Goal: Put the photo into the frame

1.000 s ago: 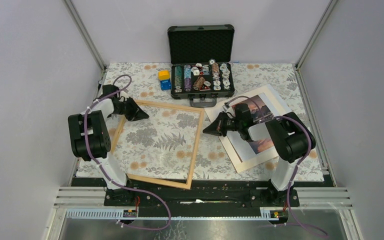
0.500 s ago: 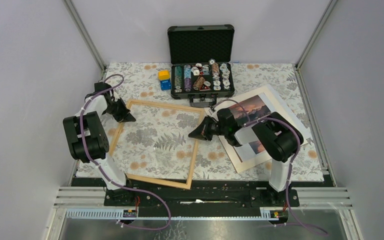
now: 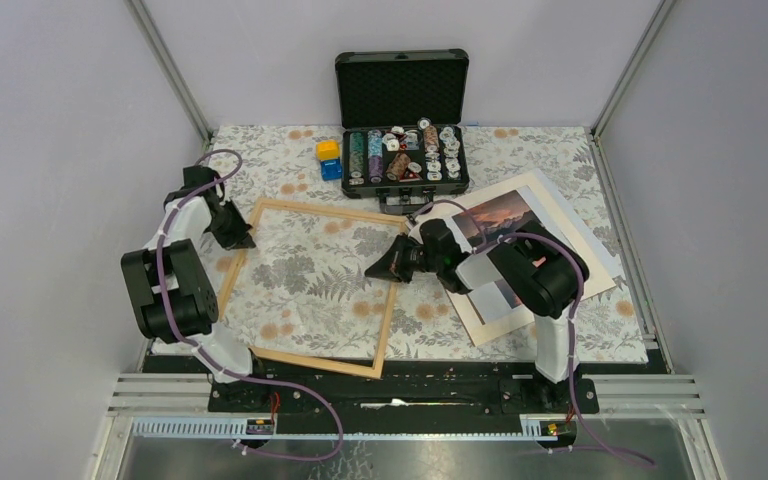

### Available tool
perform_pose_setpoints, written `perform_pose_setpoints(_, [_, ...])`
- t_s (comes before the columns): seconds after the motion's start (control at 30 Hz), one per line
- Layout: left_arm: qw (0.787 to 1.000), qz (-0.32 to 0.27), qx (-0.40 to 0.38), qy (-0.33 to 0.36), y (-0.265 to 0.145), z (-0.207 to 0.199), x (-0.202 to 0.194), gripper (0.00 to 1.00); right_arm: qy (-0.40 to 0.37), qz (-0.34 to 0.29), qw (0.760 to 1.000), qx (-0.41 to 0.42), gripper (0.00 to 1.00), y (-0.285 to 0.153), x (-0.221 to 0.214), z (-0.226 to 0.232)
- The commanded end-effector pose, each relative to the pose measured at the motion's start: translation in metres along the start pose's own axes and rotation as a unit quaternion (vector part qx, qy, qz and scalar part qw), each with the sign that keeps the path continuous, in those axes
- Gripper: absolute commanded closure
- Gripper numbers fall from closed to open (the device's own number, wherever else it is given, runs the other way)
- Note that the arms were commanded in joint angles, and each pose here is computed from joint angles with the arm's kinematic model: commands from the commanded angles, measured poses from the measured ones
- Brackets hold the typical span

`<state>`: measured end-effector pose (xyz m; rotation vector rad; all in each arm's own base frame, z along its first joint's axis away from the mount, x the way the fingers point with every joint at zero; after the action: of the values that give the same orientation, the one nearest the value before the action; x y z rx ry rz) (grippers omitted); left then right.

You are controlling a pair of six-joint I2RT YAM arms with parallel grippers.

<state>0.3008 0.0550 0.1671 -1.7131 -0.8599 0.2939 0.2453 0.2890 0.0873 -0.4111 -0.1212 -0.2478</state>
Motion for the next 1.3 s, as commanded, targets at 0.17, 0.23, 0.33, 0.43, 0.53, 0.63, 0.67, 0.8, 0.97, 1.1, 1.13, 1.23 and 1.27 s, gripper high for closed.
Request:
perform_pose_setpoints(0.17, [0.998,-0.048,0.042,-0.013,0.02,0.011,0.02,1.0,-0.007,-0.017,1.0,0.008,1.0,0.016,0.008,0.005])
perform_pose_setpoints(0.23, [0.998,-0.041,0.033,-0.017,0.023,0.01,0.021,1.0,-0.005,-0.016,1.0,0.005,1.0,0.018,0.008,0.003])
perform_pose_setpoints(0.33, [0.999,-0.027,0.019,-0.025,0.028,0.007,0.022,1.0,-0.005,-0.016,1.0,0.003,1.0,0.019,0.008,0.001])
perform_pose_setpoints(0.43, [0.999,-0.022,0.014,-0.029,0.033,0.007,0.023,1.0,-0.006,-0.018,1.0,-0.001,1.0,0.021,0.009,0.0])
perform_pose_setpoints(0.53, [0.999,-0.024,0.016,-0.032,0.034,0.008,0.024,1.0,-0.007,-0.017,1.0,-0.003,1.0,0.022,0.01,-0.001])
perform_pose_setpoints(0.63, [0.999,-0.029,0.011,-0.033,0.031,0.008,0.027,1.0,-0.008,-0.019,1.0,-0.002,1.0,0.021,0.011,0.0])
perform_pose_setpoints(0.67, [0.999,-0.031,0.01,-0.032,0.029,0.007,0.027,1.0,-0.008,-0.019,1.0,-0.002,1.0,0.021,0.01,0.0])
perform_pose_setpoints(0.8, [0.999,-0.037,0.006,-0.031,0.023,0.006,0.025,1.0,-0.01,-0.02,1.0,0.0,1.0,0.021,0.011,0.002])
perform_pose_setpoints(0.97, [0.999,-0.038,0.005,-0.031,0.02,0.008,0.023,1.0,-0.007,-0.014,1.0,0.002,1.0,0.021,0.01,0.001])
perform_pose_setpoints(1.1, [0.999,-0.045,0.005,-0.029,0.013,0.008,0.02,1.0,-0.005,-0.015,1.0,0.003,1.0,0.018,0.007,0.0])
perform_pose_setpoints(1.13, [0.999,-0.045,0.001,-0.03,0.012,0.007,0.02,1.0,-0.007,-0.015,1.0,0.004,1.0,0.017,0.007,0.001])
perform_pose_setpoints(1.23, [0.999,-0.044,-0.008,-0.031,0.011,0.004,0.021,1.0,-0.008,-0.018,1.0,0.004,1.0,0.017,0.007,0.002])
perform_pose_setpoints(1.27, [0.998,-0.044,-0.006,-0.032,0.011,0.004,0.022,1.0,-0.008,-0.018,1.0,0.005,1.0,0.017,0.008,0.002])
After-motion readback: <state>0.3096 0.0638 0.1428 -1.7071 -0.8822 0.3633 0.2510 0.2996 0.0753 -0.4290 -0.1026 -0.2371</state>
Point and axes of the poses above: each gripper's point midway between its finger pads, its own y axis out along the fingers, its own z axis along the line the jaws close on, x = y × z, the point moved 10 cm from there along -y, back along the fingers, and after that the axes turned 7 degrees about -y, right-handed, at the moved point
